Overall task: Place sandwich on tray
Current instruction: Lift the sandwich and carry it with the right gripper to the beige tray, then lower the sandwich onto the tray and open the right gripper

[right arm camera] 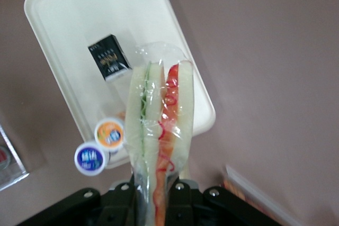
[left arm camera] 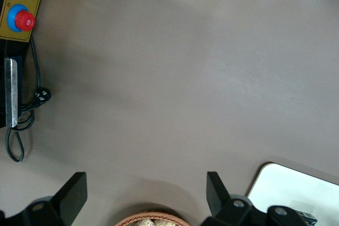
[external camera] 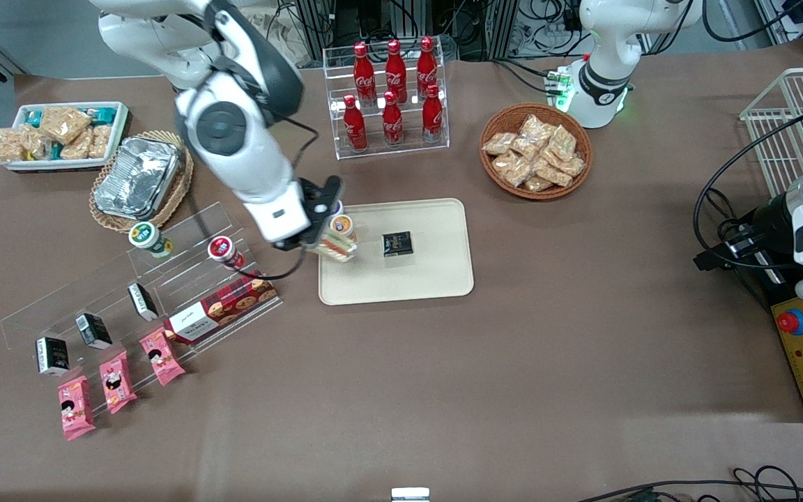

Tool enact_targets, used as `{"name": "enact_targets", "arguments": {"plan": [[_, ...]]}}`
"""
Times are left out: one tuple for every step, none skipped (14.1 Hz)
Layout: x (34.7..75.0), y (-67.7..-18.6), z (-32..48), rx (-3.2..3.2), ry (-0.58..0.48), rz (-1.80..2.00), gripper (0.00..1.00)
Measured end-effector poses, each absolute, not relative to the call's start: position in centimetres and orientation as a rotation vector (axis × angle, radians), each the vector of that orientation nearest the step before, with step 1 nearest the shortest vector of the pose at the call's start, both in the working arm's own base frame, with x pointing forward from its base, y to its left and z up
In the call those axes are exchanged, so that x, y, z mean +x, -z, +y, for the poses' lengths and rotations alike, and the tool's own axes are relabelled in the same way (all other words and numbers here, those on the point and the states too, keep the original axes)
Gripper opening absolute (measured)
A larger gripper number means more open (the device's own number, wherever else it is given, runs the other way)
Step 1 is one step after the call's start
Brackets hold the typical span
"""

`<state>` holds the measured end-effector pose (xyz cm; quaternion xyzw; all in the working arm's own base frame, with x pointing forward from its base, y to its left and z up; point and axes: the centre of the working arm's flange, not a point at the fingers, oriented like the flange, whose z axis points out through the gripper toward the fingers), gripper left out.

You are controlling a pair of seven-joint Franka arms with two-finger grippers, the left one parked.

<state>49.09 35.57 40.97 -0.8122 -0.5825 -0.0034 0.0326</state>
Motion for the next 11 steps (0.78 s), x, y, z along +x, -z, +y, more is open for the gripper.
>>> {"name": "enact_targets", "arguments": {"plan": [[48.5, -39.3, 37.4, -2.465, 0.018, -1.849, 0.20], [47.9, -37.7, 39.0, -2.433, 0.023, -1.896, 0.20], [47.4, -36.0, 40.3, -2.403, 0.022, -1.926, 0.20], [47.0, -34.4, 41.2, -2.381, 0.014, -1.940, 0.20], [46.6, -33.0, 41.9, -2.369, -0.002, -1.942, 0.20], [46.2, -31.7, 42.5, -2.373, -0.022, -1.940, 0.20], [45.7, -30.7, 43.0, -2.395, -0.039, -1.938, 0.20], [45.2, -29.8, 43.7, -2.433, -0.053, -1.935, 0.20], [44.7, -28.9, 44.4, -2.472, -0.057, -1.931, 0.20], [44.2, -28.1, 45.2, -2.504, -0.056, -1.928, 0.20], [43.9, -27.3, 46.0, -2.525, -0.053, -1.928, 0.20]]}}
